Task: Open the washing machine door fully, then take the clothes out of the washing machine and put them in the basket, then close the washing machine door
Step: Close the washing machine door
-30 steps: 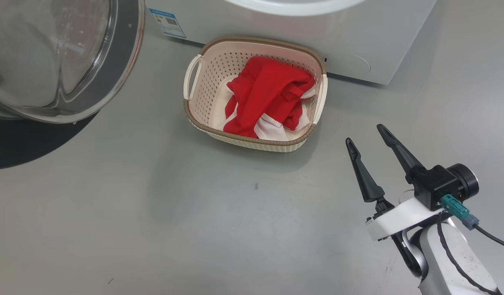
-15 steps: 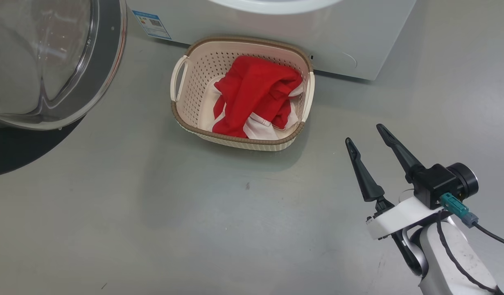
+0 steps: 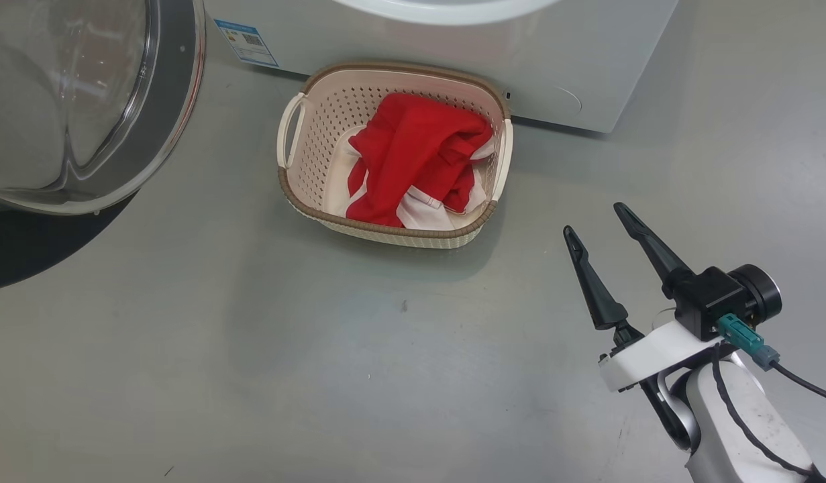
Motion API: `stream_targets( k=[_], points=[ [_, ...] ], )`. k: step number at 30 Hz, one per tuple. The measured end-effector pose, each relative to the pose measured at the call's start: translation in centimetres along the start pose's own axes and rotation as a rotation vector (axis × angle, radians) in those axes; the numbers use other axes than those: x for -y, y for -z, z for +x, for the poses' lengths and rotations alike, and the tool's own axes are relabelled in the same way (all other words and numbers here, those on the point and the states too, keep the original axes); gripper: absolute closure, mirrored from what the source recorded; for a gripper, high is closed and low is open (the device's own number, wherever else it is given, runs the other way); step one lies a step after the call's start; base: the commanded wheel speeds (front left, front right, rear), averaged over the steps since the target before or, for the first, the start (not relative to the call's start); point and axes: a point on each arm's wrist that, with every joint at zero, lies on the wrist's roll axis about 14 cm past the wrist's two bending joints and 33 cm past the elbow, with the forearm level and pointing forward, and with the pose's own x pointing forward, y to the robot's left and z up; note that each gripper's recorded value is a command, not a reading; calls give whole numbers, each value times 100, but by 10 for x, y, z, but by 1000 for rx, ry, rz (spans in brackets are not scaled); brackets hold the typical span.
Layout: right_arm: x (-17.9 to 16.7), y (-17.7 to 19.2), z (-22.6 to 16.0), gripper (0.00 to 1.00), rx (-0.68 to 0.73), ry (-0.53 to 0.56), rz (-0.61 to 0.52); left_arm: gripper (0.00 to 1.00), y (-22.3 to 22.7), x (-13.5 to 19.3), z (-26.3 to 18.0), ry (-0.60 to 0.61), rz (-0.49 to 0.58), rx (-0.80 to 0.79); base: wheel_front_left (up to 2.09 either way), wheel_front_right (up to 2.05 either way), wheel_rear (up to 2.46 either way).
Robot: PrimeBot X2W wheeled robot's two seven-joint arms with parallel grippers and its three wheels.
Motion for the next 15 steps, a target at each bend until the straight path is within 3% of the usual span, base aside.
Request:
stream_targets(
  k=[6, 15],
  points=[
    [-2, 0, 0, 0, -1, -8, -7, 100, 27, -3, 0, -6, -20, -145, 0, 0, 0],
    [-3, -2, 0, 0, 4, -12, -10, 100, 45, 10, -2, 39, -135, -279, 0, 0, 0]
  ],
)
